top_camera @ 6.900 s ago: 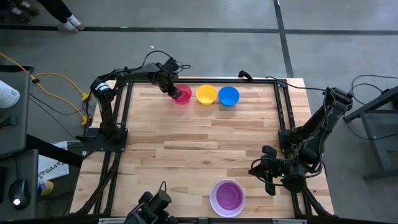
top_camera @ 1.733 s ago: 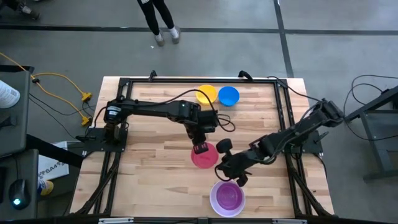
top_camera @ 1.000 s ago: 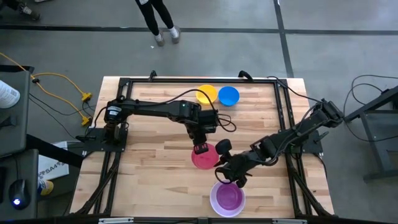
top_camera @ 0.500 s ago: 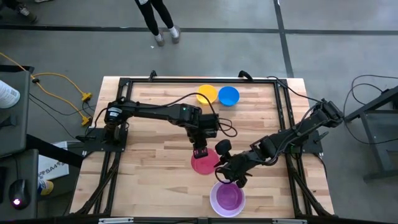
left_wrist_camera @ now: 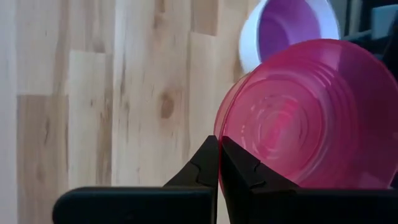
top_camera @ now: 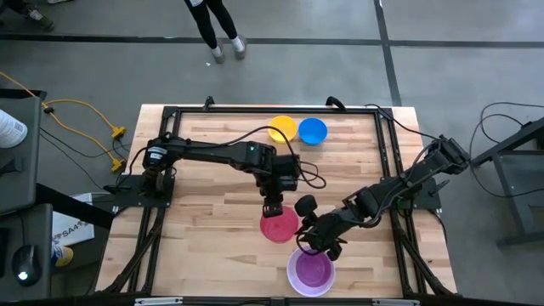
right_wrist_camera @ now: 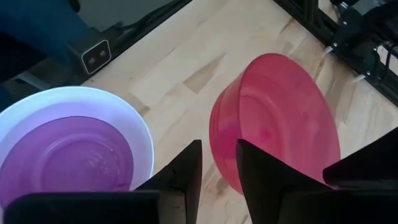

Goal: Nest bowls inside each other
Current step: Stack the red bowl on the violet bowl

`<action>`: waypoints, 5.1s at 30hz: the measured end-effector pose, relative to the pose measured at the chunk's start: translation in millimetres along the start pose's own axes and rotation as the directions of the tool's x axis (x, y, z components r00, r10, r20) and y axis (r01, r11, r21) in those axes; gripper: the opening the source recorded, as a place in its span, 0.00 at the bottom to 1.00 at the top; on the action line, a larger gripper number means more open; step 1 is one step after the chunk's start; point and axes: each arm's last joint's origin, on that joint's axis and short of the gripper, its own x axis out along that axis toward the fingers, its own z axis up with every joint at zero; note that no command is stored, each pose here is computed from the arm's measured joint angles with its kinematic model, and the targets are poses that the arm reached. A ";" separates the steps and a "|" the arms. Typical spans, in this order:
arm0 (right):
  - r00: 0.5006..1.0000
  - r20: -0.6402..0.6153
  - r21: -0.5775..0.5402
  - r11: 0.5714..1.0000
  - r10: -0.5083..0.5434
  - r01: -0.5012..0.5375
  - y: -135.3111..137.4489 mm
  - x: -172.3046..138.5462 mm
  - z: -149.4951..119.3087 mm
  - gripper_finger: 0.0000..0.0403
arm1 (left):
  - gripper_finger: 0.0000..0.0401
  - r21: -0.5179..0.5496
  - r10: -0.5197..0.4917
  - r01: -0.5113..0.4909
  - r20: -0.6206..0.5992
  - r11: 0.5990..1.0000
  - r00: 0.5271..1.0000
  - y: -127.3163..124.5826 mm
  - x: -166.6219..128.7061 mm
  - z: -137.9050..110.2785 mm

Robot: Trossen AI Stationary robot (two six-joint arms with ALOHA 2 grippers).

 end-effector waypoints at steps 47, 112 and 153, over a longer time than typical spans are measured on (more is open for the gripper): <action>0.998 0.059 -0.052 0.999 0.017 -0.014 1.4 2.7 5.4 0.23 | 0.00 0.121 -0.057 0.055 0.016 0.991 0.998 -16.1 5.1 -0.2; 0.987 0.119 -0.134 0.987 0.104 -0.088 -5.6 14.8 -1.5 0.02 | 0.00 0.223 -0.159 0.153 0.009 0.963 0.987 -24.3 6.8 0.3; 0.981 0.010 0.009 0.981 0.193 -0.193 12.0 13.7 -9.5 0.01 | 0.28 0.340 -0.021 -0.004 0.070 0.940 0.997 -26.0 -29.0 -8.8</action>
